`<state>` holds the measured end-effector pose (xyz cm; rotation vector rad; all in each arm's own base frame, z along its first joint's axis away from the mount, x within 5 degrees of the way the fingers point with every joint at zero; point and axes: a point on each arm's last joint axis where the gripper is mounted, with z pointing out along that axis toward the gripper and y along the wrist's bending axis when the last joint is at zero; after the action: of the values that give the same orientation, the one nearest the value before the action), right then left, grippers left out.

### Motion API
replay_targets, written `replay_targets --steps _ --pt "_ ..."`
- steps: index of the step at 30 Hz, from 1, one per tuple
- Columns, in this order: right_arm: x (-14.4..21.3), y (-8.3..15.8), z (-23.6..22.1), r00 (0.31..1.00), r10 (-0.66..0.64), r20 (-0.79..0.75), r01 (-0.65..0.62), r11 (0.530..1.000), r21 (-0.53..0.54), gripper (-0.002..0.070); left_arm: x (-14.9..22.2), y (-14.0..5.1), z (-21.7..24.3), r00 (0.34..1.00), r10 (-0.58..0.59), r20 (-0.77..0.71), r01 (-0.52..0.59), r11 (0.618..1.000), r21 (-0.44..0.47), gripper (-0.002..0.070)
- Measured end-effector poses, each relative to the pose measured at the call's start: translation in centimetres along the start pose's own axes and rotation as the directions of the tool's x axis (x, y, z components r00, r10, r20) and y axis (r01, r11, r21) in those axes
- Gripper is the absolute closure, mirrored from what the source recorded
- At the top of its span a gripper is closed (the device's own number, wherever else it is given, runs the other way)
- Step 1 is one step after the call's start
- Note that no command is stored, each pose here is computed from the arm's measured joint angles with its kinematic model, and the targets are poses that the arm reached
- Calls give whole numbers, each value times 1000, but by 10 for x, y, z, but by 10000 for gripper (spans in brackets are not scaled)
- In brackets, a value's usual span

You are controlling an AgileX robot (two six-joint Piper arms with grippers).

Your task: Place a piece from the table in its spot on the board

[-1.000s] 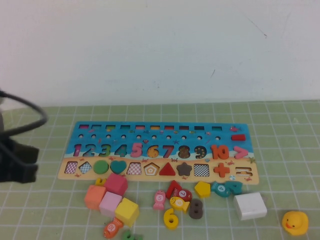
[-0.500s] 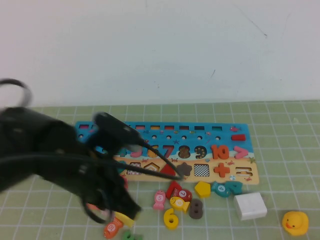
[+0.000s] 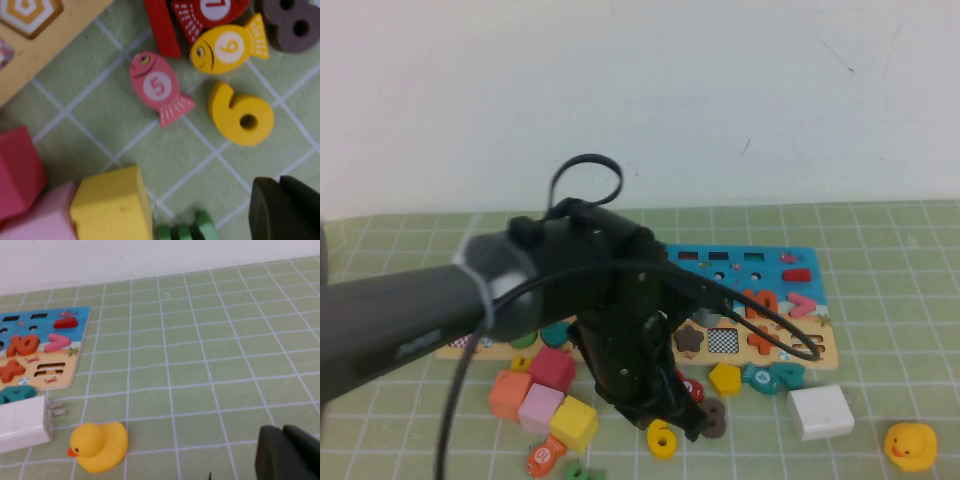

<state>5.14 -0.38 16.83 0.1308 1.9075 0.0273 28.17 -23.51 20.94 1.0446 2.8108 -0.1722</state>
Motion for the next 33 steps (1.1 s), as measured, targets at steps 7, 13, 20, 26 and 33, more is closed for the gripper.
replay_targets --steps 7,13,20,26,33 --pt "0 0 0 1000 0 0 0 1000 0 678 -17 0 31 992 -52 -111 54 998 10 592" --pt "0 0 0 1000 1 0 -1 1000 0 678 -21 1 44 969 -206 -140 206 978 -12 371" --pt "0 0 0 1000 1 0 -1 1000 0 678 -28 2 46 937 -345 -60 345 938 -16 259" --pt "0 0 0 1000 1 0 -1 1000 0 678 -31 1 53 927 -372 -48 372 928 3 252" --pt "0 0 0 1000 1 0 -1 1000 0 678 -30 1 60 925 -370 -90 371 929 -9 252"
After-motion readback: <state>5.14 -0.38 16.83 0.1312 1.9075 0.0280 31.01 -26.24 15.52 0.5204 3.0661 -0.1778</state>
